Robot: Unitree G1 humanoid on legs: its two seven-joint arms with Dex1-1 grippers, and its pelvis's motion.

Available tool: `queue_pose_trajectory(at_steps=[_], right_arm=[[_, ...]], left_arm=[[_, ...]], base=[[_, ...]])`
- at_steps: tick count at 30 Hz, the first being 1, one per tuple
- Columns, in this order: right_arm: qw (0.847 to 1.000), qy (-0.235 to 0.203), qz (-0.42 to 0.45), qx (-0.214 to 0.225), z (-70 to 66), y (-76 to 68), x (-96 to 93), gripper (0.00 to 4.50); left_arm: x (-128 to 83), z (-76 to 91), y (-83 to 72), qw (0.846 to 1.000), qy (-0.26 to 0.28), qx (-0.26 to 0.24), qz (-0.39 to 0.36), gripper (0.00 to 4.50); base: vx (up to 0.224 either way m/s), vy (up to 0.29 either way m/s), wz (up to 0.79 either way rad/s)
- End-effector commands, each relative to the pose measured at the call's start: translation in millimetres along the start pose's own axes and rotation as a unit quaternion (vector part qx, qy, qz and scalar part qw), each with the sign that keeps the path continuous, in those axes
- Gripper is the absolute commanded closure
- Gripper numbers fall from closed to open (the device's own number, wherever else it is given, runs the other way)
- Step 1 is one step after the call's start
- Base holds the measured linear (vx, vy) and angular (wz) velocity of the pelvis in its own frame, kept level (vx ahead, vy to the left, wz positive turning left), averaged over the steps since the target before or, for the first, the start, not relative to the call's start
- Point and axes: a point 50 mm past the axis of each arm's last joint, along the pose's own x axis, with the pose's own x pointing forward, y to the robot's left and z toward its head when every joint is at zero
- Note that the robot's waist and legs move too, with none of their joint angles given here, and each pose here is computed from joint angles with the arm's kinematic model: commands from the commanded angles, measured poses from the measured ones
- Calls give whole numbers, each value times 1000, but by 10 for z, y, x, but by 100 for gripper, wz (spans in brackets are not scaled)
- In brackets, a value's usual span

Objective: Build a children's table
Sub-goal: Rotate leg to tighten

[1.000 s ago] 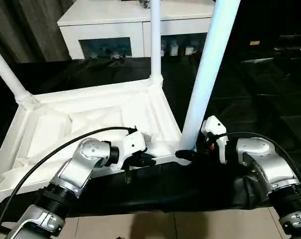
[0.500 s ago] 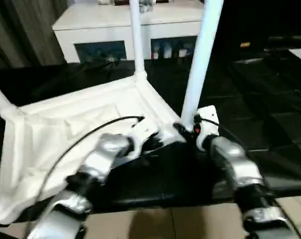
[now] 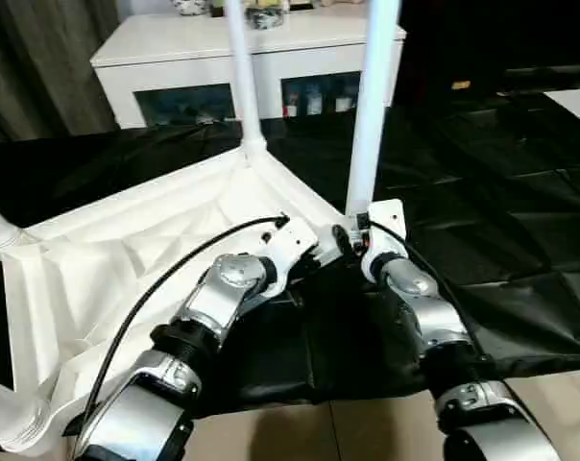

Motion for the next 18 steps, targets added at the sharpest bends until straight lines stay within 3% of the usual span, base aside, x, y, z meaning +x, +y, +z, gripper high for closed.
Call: queue_pose_trajectory(at_steps=[1, 7, 8, 9, 10, 15, 18], right_arm=[[999, -9, 53, -9, 66, 27, -32, 60], [981, 9, 180, -76, 80, -202, -285, 60], [974, 12, 206, -91, 84, -232, -344, 60], [953, 24, 280, -110, 110, -302, -517, 60], [953, 24, 280, -110, 110, -302, -517, 60], [919, 53, 368, -132, 151, -373, -724, 60], [907, 71, 391, -140, 137, -386, -759, 60]], left_arm=[[-50, -61, -28, 999, -5, 19, -27, 450], [-213, -145, -87, 992, -13, 53, -114, 450], [-249, -162, -104, 990, -14, 56, -132, 450], [-349, -200, -126, 982, -13, 80, -172, 450], [-349, -200, -126, 982, -13, 80, -172, 450], [-486, -215, -141, 972, -26, 83, -220, 450], [-518, -210, -135, 970, -25, 81, -230, 450]], base=[[0, 0, 0], [0, 0, 0], [0, 0, 0], [0, 0, 0], [0, 0, 0], [0, 0, 0], [0, 0, 0]])
